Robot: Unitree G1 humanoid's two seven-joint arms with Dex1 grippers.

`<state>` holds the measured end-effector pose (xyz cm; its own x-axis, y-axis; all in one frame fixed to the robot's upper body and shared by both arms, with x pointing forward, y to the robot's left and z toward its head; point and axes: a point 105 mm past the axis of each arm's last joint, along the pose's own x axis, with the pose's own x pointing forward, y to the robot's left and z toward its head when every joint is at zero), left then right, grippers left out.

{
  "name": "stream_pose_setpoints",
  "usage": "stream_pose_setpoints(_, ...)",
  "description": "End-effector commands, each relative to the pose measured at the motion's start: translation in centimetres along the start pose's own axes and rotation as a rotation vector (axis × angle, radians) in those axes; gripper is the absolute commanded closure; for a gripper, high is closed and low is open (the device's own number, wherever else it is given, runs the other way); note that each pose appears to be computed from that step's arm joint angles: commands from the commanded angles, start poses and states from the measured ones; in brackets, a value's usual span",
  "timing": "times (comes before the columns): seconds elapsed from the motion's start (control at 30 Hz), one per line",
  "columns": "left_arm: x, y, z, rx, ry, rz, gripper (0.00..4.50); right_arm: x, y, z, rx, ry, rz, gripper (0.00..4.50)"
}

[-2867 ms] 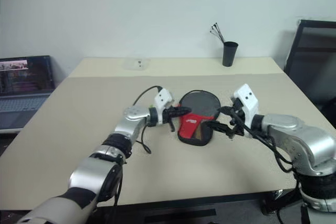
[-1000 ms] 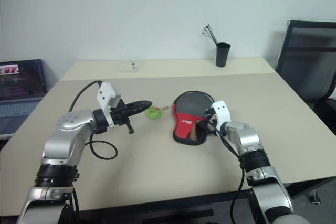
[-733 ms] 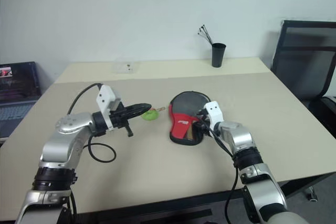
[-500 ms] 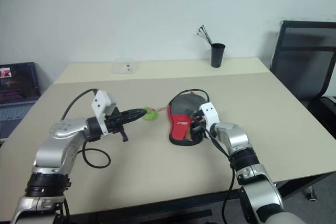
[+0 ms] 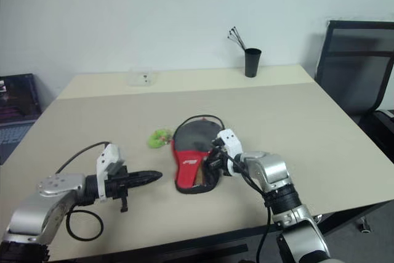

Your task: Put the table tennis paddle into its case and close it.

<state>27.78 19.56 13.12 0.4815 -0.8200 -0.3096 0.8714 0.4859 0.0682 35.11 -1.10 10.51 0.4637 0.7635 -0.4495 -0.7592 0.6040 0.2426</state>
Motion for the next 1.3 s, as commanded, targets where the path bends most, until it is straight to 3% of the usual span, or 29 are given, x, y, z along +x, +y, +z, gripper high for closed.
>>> stream_pose_setpoints(0.03,-0.3,-1.3,1.1,0.025,-0.018,-0.038,4.5,-0.9,1.5,0.1,-0.028,-0.012,0.046,4.48)
stream_pose_setpoints(0.57,-0.8,-2.5,0.7,0.003,0.001,-0.098,4.5,-4.9,4.5,-4.3,0.186,0.015,0.002,4.48)
stream_pose_setpoints(1.27,-0.6,-2.1,0.3,0.014,-0.001,-0.081,4.5,-5.6,5.2,-5.5,0.24,0.033,-0.039,4.48)
stream_pose_setpoints(1.3,-0.6,-2.0,0.3,0.014,-0.003,-0.077,4.5,-5.6,5.1,-5.3,0.236,0.028,-0.045,4.23)
